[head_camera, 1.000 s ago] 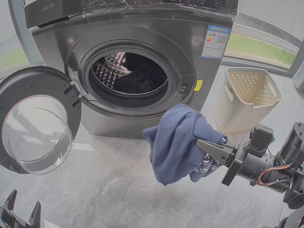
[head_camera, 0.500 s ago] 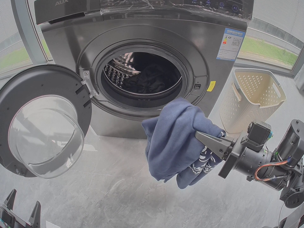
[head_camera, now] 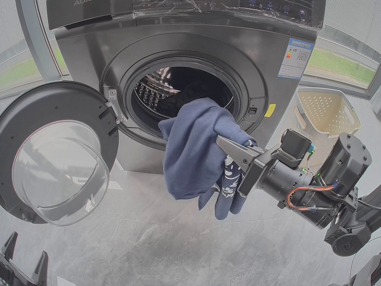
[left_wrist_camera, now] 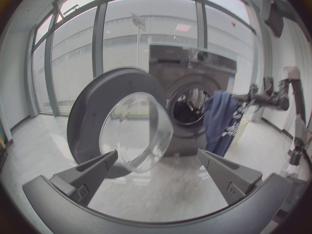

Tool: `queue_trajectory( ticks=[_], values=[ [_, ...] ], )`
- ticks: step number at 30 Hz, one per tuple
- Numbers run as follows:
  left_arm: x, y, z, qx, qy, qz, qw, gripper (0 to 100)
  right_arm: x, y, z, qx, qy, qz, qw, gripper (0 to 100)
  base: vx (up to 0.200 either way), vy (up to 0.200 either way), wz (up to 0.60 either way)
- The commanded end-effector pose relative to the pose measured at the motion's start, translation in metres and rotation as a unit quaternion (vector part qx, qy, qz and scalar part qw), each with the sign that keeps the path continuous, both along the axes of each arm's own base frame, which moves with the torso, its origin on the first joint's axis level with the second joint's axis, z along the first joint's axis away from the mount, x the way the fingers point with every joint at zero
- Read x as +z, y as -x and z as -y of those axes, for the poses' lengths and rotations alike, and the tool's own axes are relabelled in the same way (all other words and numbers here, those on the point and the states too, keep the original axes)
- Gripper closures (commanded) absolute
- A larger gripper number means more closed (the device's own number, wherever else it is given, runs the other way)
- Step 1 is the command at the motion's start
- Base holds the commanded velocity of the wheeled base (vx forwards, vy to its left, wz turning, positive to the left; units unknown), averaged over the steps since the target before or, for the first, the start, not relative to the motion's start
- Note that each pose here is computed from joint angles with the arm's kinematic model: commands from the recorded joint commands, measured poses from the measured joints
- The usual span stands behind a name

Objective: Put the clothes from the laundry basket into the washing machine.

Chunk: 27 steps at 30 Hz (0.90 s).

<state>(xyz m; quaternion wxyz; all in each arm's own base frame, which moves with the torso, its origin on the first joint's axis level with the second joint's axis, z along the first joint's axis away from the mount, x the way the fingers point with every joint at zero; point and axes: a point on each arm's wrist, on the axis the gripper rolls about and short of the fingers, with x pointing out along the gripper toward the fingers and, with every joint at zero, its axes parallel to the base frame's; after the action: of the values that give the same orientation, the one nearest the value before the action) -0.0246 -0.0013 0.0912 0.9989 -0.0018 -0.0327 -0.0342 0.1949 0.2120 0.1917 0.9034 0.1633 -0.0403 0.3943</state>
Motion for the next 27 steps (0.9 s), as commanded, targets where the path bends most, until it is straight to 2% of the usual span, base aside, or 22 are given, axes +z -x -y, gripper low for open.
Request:
queue_trajectory(
  ticks=[1, 2, 4, 6, 7, 8, 9, 11, 12, 13, 15, 18, 21, 23, 26, 27],
  values=[
    [0.049, 0.005, 0.004, -0.104, 0.01, 0.052, 0.9932, 0, -0.007, -0.018, -0.023, -0.001, -0.019, -0.002, 0.9998, 100, 0.0, 0.0, 0.0],
    [0.05, 0.0, 0.005, -0.133, 0.009, 0.032, 0.9905, 0, -0.005, -0.019, -0.024, 0.0, -0.022, 0.001, 0.9998, 100, 0.0, 0.0, 0.0],
    [0.051, -0.018, 0.008, -0.193, 0.019, -0.035, 0.9803, 0, -0.002, -0.023, -0.028, 0.003, -0.029, 0.006, 0.9996, 100, 0.0, 0.0, 0.0],
    [0.051, -0.026, 0.009, -0.208, 0.022, -0.062, 0.9758, 0, -0.001, -0.024, -0.029, 0.003, -0.031, 0.007, 0.9995, 100, 0.0, 0.0, 0.0],
    [0.052, -0.04, 0.01, -0.24, 0.027, -0.104, 0.9648, 0, 0.001, -0.026, -0.031, 0.005, -0.037, 0.009, 0.9993, 100, 0.0, 0.0, 0.0],
    [0.052, -0.041, 0.011, -0.242, 0.028, -0.106, 0.964, 0, 0.001, -0.026, -0.031, 0.005, -0.037, 0.01, 0.9993, 100, 0.0, 0.0, 0.0],
    [0.054, -0.055, 0.012, -0.268, 0.03, -0.13, 0.9543, 0, -0.001, -0.029, -0.034, 0.008, -0.037, 0.008, 0.9993, 100, 0.0, 0.0, 0.0],
    [0.058, -0.069, 0.014, -0.291, 0.03, -0.141, 0.9459, 0, -0.002, -0.032, -0.037, 0.008, -0.038, 0.01, 0.9992, 100, 0.0, 0.0, 0.0],
    [0.059, -0.074, 0.015, -0.296, 0.029, -0.143, 0.9438, 0, -0.002, -0.033, -0.038, 0.008, -0.039, 0.011, 0.9991, 100, 0.0, 0.0, 0.0],
    [0.062, -0.088, 0.019, -0.313, 0.028, -0.147, 0.9379, 0, -0.002, -0.034, -0.04, 0.008, -0.041, 0.012, 0.9991, 100, 0.0, 0.0, 0.0],
    [0.062, -0.104, 0.024, -0.33, 0.028, -0.158, 0.9303, 0, 0.001, -0.036, -0.041, 0.007, -0.048, 0.019, 0.9986, 100, 0.0, 0.0, 0.0],
    [0.058, -0.123, 0.03, -0.344, 0.024, -0.175, 0.9221, 0, 0.003, -0.036, -0.042, 0.008, -0.052, 0.023, 0.9983, 100, 0.0, 0.0, 0.0],
    [0.053, -0.143, 0.039, -0.361, 0.026, -0.201, 0.9103, 0, 0.005, -0.037, -0.039, 0.004, -0.055, 0.025, 0.9982, 100, 0.0, 0.0, 0.0],
    [0.05, -0.157, 0.044, -0.363, 0.026, -0.217, 0.9058, 0, 0.006, -0.037, -0.038, 0.004, -0.055, 0.025, 0.9982, 100, 0.0, 0.0, 0.0],
    [0.047, -0.172, 0.048, -0.365, 0.026, -0.227, 0.9026, 0, 0.004, -0.038, -0.038, 0.002, -0.053, 0.024, 0.9983, 100, 0.0, 0.0, 0.0],
    [0.044, -0.182, 0.053, -0.37, 0.026, -0.233, 0.8988, 0, 0.005, -0.037, -0.038, 0.002, -0.054, 0.024, 0.9982, 100, 0.0, 0.0, 0.0]
  ],
)
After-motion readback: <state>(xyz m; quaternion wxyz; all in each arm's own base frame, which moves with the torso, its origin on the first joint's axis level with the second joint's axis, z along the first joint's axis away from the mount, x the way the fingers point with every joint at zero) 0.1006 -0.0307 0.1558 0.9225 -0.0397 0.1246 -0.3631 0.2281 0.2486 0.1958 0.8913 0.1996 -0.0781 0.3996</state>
